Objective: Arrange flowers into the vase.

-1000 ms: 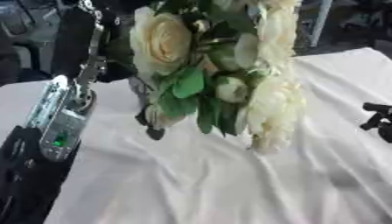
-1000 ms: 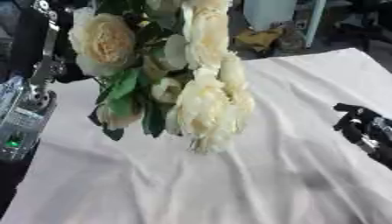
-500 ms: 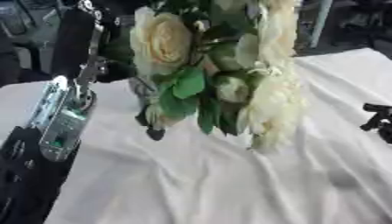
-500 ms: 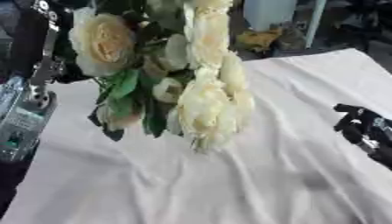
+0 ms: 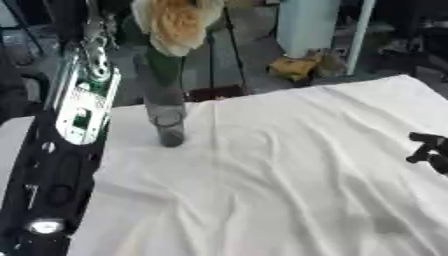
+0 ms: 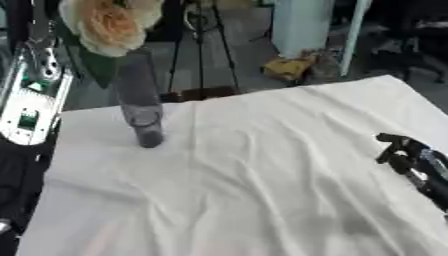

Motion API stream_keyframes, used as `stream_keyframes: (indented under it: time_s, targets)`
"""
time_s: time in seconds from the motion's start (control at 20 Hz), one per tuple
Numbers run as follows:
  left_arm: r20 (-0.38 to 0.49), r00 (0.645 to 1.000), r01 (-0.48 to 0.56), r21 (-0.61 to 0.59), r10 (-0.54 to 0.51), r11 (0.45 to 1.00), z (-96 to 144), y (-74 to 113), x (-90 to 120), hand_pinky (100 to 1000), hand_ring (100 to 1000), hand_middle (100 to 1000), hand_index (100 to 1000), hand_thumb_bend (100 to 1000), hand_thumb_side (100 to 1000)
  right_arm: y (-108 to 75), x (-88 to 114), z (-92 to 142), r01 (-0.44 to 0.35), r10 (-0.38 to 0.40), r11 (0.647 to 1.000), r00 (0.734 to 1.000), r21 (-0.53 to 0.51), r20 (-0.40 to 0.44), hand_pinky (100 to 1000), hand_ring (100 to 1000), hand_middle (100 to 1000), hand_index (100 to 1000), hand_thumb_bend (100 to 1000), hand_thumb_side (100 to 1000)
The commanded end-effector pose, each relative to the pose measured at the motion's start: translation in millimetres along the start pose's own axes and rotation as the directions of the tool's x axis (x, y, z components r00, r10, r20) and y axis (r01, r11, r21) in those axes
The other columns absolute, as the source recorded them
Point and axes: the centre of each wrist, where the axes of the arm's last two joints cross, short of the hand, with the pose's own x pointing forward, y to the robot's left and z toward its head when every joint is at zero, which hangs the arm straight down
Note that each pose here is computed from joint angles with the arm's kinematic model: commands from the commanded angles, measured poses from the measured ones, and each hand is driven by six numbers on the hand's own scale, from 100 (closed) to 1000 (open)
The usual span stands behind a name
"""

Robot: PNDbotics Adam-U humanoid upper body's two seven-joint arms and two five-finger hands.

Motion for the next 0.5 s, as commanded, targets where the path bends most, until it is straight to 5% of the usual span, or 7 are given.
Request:
stream_keyframes:
  time_s: [0.05, 0.5]
  targets:
    - [0.004, 0.999, -0.047, 0.029, 0.047, 0.998, -8, 10.7, 5, 100, 100, 100, 100, 416, 363, -11.6, 9, -5, -0.037, 0.037, 0.999, 0.999, -0.004, 0.022, 709, 984, 482, 839, 668, 782]
    - [-0.02, 0.986, -0.167, 0.028, 0.168, 0.985, -9, 6.2, -9, 100, 100, 100, 100, 402, 368, -11.4, 9, -5, -0.037, 0.038, 0.999, 0.999, -0.004, 0.022, 709, 984, 482, 839, 669, 782]
